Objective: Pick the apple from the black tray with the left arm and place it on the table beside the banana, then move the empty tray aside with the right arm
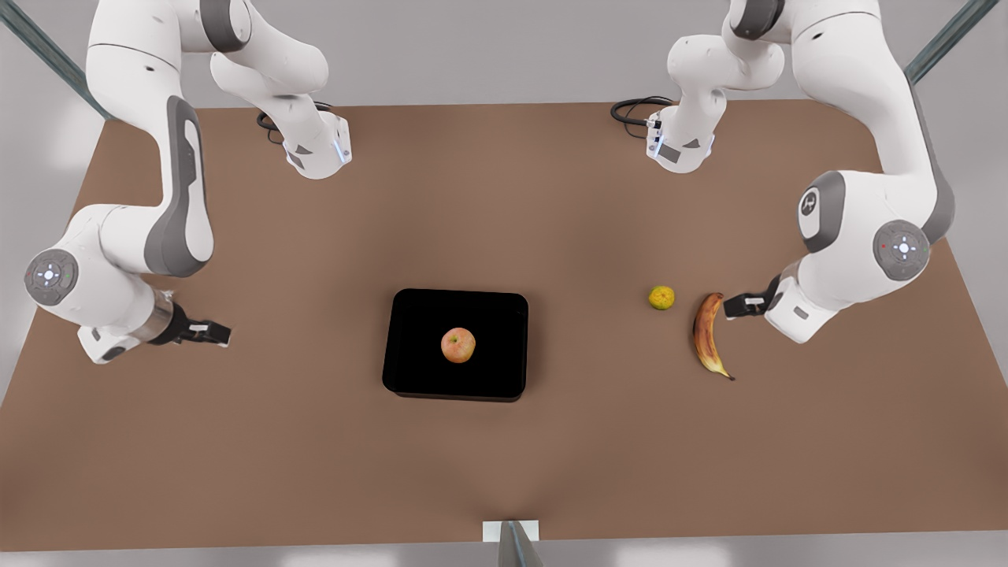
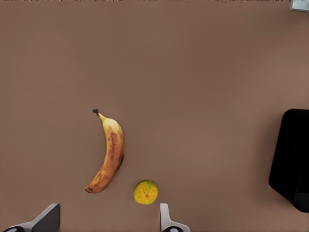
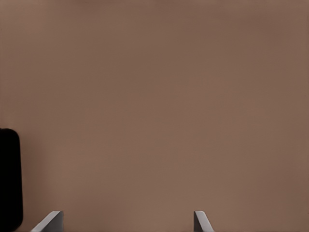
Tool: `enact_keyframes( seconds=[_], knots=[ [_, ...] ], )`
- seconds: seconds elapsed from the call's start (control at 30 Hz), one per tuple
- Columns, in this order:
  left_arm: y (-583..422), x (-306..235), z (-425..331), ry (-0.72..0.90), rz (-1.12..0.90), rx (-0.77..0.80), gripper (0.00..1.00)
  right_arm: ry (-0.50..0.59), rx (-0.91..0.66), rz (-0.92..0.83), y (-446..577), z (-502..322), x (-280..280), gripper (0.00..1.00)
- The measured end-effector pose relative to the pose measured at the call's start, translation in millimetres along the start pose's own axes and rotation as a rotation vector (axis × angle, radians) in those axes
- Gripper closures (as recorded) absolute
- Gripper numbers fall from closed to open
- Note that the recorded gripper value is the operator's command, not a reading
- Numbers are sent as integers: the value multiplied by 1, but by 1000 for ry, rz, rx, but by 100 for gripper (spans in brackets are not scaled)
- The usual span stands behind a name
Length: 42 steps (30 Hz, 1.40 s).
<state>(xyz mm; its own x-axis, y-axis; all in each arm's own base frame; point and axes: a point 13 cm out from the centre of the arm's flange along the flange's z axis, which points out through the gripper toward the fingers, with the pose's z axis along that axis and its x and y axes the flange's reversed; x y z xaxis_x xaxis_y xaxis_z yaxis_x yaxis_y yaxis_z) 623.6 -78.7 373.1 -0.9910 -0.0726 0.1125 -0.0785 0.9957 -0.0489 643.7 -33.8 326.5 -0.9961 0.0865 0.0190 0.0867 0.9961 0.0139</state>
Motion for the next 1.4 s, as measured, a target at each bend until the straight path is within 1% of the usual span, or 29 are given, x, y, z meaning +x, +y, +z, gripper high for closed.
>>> enact_keyframes(
  seconds=[0.1, 0.13, 0.2, 0.23, 0.27, 0.3, 0.37, 0.5, 0.6, 0.67, 0.77, 0.87, 1.0, 1.2, 1.3, 1.4],
  knots=[
    [-8, -6, 3, -14, 7, 5, 0, -48, 1, -2, 1, -2, -14, 0],
    [-16, -12, 12, -14, 12, 16, 0, -32, 6, -2, 1, 18, -19, 0],
    [-90, -24, 26, -53, 110, 6, 0, 6, 18, -10, 6, 70, -40, 0],
    [-140, -18, 31, -70, 172, -1, 0, 13, 22, -20, 12, 86, -47, 0],
    [-188, -3, 37, -82, 229, -8, 0, -3, 24, -25, 16, 87, -56, 0],
    [-234, 17, 47, -88, 285, -25, 0, -51, 22, -27, 18, 63, -70, 0],
    [-316, 66, 80, -85, 379, -64, 0, -119, 16, -28, 21, 14, -79, 0],
    [-403, 133, 142, -87, 417, -111, 0, -129, 14, -23, 19, -6, -77, 0],
    [-439, 154, 183, -113, 382, -115, 0, -119, 14, -23, 20, -5, -74, 0],
    [-455, 140, 196, -160, 326, -84, 0, -114, 14, -22, 20, -5, -73, 0],
    [-469, 66, 196, -286, 200, -16, 0, -109, 14, -22, 20, -4, -72, 0],
    [-474, 32, 222, -341, 122, 27, 0, -105, 14, -23, 21, -3, -71, 0],
    [-505, 47, 253, -388, 124, 25, 0, -102, 16, -23, 21, -2, -70, 0],
    [-522, 44, 262, -407, 29, 82, 0, -100, 30, -26, 18, -2, -70, 0],
    [-522, 44, 268, -412, -7, 84, 0, -100, 32, -26, 18, -2, -70, 0],
    [-527, 55, 272, -417, -9, 64, 0, -100, 33, -26, 18, -2, -70, 0]
  ],
)
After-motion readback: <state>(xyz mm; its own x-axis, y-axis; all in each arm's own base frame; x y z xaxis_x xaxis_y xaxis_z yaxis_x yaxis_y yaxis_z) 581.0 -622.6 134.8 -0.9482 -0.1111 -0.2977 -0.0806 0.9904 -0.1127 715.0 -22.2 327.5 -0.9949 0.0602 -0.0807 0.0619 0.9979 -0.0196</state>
